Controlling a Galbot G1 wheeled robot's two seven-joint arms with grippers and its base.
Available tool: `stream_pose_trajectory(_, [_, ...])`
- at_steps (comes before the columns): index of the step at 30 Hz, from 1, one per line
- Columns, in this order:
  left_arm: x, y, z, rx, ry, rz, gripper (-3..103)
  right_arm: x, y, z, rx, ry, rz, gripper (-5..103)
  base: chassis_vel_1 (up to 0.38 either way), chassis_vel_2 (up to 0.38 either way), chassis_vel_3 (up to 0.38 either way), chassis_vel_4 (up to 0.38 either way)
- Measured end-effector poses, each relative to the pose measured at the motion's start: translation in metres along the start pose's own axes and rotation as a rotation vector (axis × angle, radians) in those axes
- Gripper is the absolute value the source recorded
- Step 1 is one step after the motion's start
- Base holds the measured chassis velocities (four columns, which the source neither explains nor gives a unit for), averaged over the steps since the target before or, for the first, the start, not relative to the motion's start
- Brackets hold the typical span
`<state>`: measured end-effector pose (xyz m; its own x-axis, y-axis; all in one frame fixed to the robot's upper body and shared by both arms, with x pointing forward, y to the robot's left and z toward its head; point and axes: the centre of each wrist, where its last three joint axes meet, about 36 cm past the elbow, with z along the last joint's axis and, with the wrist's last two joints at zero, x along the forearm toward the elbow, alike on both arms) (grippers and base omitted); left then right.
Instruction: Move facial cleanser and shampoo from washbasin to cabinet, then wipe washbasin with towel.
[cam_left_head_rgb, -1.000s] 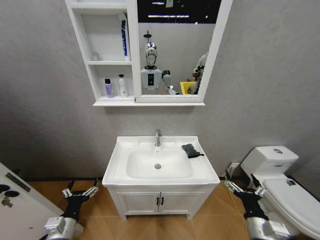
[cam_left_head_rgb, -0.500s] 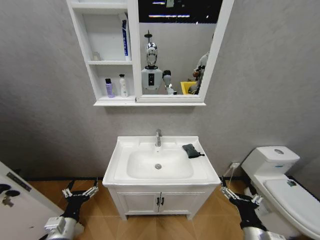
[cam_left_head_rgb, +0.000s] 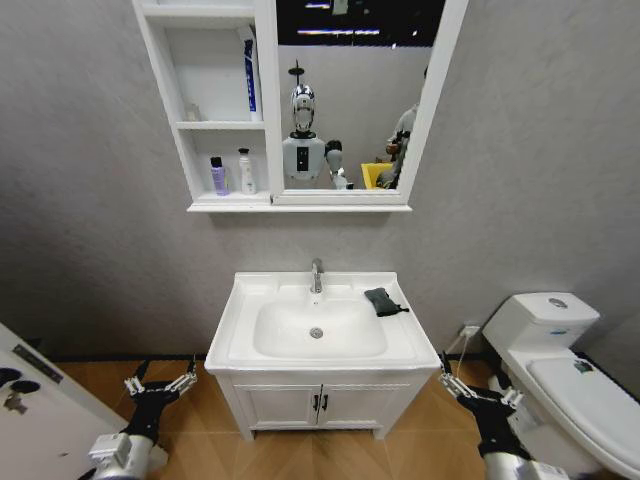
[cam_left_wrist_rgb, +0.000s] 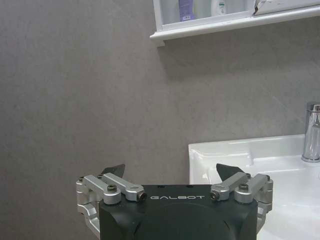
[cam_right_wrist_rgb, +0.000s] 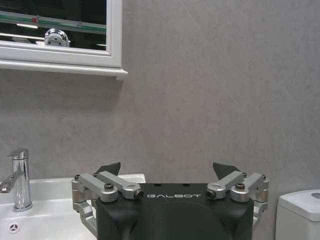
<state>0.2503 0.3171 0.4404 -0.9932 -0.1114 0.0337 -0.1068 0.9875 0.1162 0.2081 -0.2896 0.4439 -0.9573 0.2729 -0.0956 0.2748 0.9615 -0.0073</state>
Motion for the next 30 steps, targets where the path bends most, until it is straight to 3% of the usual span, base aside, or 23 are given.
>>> stream_pose_trajectory(12, [0.0000,0.0000,0.0000,0.000,0.000,0.000,100,-0.0003,-0.0001,0.0004,0.000,0.000,-0.001,100,0.089,-0.103,-0.091,0.090])
stream_pose_trajectory(30, [0.0000,0.0000,0.0000,0.000,0.000,0.000,100,-0.0003,-0.0002,0.0008,0.000,0.001,-0.001,100,0.290,-0.288,-0.278,0.285])
